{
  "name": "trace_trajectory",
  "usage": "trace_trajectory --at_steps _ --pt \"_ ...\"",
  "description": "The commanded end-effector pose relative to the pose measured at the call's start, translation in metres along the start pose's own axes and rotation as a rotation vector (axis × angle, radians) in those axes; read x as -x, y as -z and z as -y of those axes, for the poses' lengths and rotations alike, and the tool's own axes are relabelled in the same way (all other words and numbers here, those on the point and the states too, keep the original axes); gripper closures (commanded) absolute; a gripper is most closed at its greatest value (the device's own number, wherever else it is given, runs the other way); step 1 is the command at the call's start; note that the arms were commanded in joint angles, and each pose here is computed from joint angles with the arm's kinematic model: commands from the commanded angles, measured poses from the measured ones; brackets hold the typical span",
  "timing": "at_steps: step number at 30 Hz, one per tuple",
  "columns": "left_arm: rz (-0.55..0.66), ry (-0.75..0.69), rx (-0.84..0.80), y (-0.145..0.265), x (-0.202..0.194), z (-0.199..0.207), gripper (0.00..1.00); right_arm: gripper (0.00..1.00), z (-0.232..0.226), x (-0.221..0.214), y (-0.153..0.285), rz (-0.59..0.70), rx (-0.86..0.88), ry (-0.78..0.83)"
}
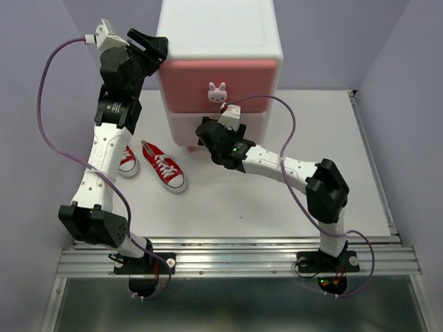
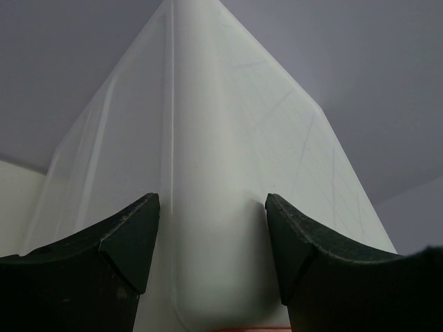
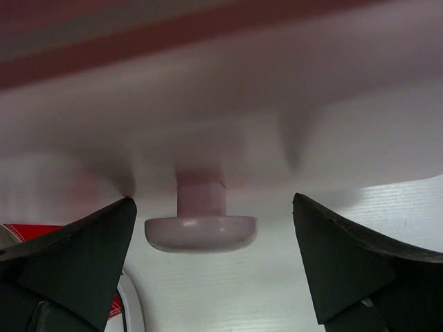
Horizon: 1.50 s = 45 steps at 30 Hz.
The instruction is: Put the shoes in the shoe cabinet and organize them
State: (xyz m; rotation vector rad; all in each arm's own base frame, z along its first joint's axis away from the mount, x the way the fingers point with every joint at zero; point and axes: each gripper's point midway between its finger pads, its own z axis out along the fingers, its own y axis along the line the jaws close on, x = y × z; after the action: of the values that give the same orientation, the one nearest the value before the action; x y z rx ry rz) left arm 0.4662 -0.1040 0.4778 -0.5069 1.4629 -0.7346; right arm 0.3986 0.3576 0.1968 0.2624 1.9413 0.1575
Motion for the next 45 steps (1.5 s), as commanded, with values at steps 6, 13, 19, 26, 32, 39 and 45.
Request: trace_trajectory --at_steps 6,13,19,26,32,39,45 --pt "-0.464 -0.058 0.227 0.028 -0.132 -0.079 0.39 0.00 -0.014 0.045 -0.013 0.136 0.038 -0.076" --pt "-0.468 -0.057 0.227 0.029 -0.134 -0.078 0.39 0.63 -0.006 0.051 -0.013 0.152 0.023 -0.085" --pt "-0.465 -0.056 0.226 0.026 -0.135 -0.076 0.39 0.85 0.007 0.034 0.004 0.059 0.071 -0.087" --pt "-0.471 -0.059 0.227 0.025 -0.138 -0.074 0.39 0.91 -0.008 -0.023 0.099 -0.134 0.257 0.008" --pt "-0.470 -0.062 0.243 0.026 -0.141 -0.078 0.39 0.93 -0.005 -0.040 0.167 -0.273 0.314 -0.045" --pt "-0.472 -0.077 0.268 0.028 -0.144 -0.085 0.39 0.94 -0.005 -0.076 0.229 -0.418 0.409 -0.025" --pt "-0.476 -0.086 0.288 0.028 -0.149 -0.094 0.39 0.95 0.001 -0.096 0.269 -0.514 0.506 0.048"
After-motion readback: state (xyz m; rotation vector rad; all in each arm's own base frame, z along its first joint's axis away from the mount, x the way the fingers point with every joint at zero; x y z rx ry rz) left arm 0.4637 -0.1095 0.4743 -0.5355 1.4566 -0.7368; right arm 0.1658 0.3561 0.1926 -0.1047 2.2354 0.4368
